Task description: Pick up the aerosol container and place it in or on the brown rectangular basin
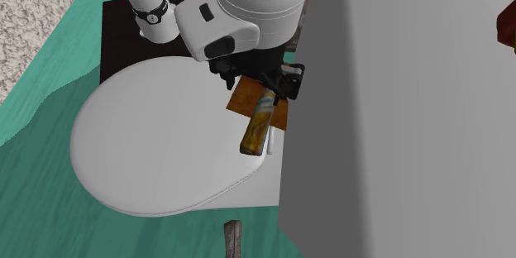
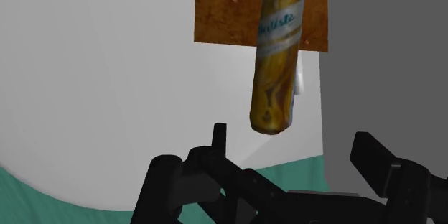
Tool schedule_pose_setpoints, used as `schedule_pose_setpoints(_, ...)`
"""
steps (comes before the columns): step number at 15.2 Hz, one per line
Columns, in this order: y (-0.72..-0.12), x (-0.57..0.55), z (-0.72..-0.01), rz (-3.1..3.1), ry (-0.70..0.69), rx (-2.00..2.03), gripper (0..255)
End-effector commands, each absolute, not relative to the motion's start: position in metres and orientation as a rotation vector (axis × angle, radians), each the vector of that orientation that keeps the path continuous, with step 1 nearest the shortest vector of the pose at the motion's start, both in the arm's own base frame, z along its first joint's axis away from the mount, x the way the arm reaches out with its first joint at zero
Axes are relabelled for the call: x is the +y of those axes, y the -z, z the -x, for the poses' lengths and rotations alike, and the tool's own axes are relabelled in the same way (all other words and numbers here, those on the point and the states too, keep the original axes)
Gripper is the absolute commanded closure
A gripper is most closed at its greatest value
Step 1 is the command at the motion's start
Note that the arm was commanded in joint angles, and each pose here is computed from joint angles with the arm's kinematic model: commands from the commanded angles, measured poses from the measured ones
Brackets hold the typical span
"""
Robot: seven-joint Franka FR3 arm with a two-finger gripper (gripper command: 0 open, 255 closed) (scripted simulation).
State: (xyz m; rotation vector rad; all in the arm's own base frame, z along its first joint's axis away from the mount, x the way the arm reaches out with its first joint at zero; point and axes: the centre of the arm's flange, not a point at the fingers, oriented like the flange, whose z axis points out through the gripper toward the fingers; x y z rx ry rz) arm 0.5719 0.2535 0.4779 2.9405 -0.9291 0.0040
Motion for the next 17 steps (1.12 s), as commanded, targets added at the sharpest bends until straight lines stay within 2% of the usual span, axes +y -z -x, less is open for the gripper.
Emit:
schedule_pose_setpoints(1, -0.487, 0.283, -0.555, -2.998, 0.135, -0.945, 0)
schedule_pose_setpoints(8, -0.453, 0.284, -0.552, -2.998, 0.135, -0.945, 0)
schedule_pose_setpoints(16, -0.453, 0.284, -0.552, -2.998, 0.135, -0.945, 0)
schedule_pose_setpoints(17, -0.443, 0.293, -0.553, -2.996, 0.137, -0.947, 255)
